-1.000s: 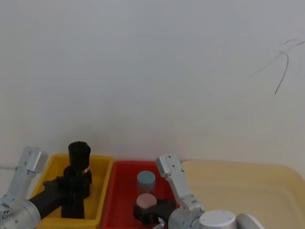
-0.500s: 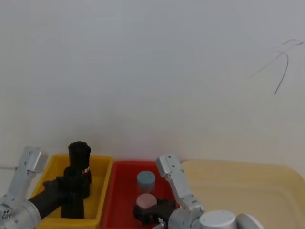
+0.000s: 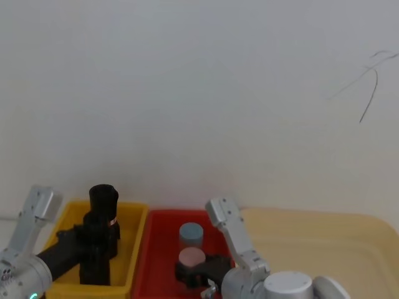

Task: Pick up the garbage bag with the one hand and transfer it to the other hand.

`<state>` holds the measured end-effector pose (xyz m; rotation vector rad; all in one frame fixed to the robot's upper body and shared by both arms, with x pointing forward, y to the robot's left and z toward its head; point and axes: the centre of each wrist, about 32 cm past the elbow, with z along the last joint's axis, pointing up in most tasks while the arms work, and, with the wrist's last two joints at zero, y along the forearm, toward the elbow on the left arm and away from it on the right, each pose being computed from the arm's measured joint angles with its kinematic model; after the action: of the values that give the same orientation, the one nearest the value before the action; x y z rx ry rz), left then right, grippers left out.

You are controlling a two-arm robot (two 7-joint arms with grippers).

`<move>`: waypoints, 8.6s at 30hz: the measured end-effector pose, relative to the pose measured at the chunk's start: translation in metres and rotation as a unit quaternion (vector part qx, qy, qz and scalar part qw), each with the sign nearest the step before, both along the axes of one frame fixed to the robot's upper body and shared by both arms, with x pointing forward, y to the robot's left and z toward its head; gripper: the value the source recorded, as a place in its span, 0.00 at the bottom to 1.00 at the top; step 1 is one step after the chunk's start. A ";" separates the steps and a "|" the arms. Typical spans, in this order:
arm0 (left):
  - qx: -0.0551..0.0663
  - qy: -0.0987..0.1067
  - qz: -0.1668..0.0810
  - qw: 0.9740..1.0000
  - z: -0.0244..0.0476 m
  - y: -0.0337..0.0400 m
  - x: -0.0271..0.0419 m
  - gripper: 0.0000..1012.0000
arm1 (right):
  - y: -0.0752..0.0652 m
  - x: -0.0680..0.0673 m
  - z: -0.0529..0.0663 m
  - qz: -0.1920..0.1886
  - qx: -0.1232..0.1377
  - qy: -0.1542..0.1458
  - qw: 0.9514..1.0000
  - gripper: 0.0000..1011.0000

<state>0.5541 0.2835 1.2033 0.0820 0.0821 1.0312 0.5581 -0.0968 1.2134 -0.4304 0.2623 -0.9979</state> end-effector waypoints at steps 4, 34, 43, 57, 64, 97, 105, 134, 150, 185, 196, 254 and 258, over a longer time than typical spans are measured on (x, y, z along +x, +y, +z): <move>0.003 -0.012 -0.004 1.000 0.0127 -0.0002 0.0003 0.39 | -0.003 -0.001 0.009 0.002 0.010 -0.014 1.000 0.64; -0.053 -0.112 -0.128 0.984 0.1123 -0.0770 0.0632 0.39 | -0.070 -0.022 0.102 -0.089 0.009 -0.162 0.983 0.64; -0.062 -0.104 -0.190 0.974 0.1142 -0.1159 0.0855 0.39 | -0.098 -0.027 0.099 -0.151 -0.015 -0.160 0.975 0.64; -0.056 -0.069 -0.246 0.965 0.1031 -0.1588 0.1103 0.39 | -0.131 -0.022 0.063 -0.222 -0.044 -0.101 0.969 0.64; -0.048 -0.062 -0.245 0.966 0.0986 -0.1642 0.1163 0.39 | -0.138 -0.017 0.048 -0.227 -0.044 -0.083 0.969 0.64; -0.037 -0.054 -0.242 0.968 0.0935 -0.1689 0.1226 0.39 | -0.141 -0.022 0.040 -0.175 -0.011 -0.098 0.980 0.99; -0.036 -0.054 -0.242 0.968 0.0931 -0.1689 0.1228 0.39 | -0.142 -0.030 0.041 -0.128 0.018 -0.111 0.985 0.99; -0.036 -0.053 -0.242 0.968 0.0932 -0.1691 0.1231 0.39 | -0.127 0.000 0.033 0.057 0.134 -0.148 0.978 0.99; -0.036 -0.053 -0.242 0.968 0.0931 -0.1691 0.1231 0.39 | -0.117 0.014 0.030 0.057 0.117 -0.182 0.975 0.99; -0.036 -0.053 -0.242 0.968 0.0931 -0.1691 0.1231 0.39 | -0.102 0.039 0.028 0.035 0.083 -0.199 0.976 0.99; -0.036 -0.053 -0.242 0.968 0.0931 -0.1691 0.1231 0.39 | -0.095 0.048 0.025 0.032 0.075 -0.186 0.979 0.99; -0.036 -0.053 -0.242 0.968 0.0932 -0.1691 0.1231 0.87 | -0.088 0.054 0.022 0.025 0.063 -0.174 0.982 0.56; -0.036 -0.053 -0.242 0.968 0.0932 -0.1691 0.1231 0.95 | -0.090 0.053 0.021 0.016 0.059 -0.177 0.982 0.56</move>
<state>0.6772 0.1144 1.2965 -0.0208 -0.0001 0.5420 0.6109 -0.1865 1.2342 -0.1433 -0.0068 -1.0030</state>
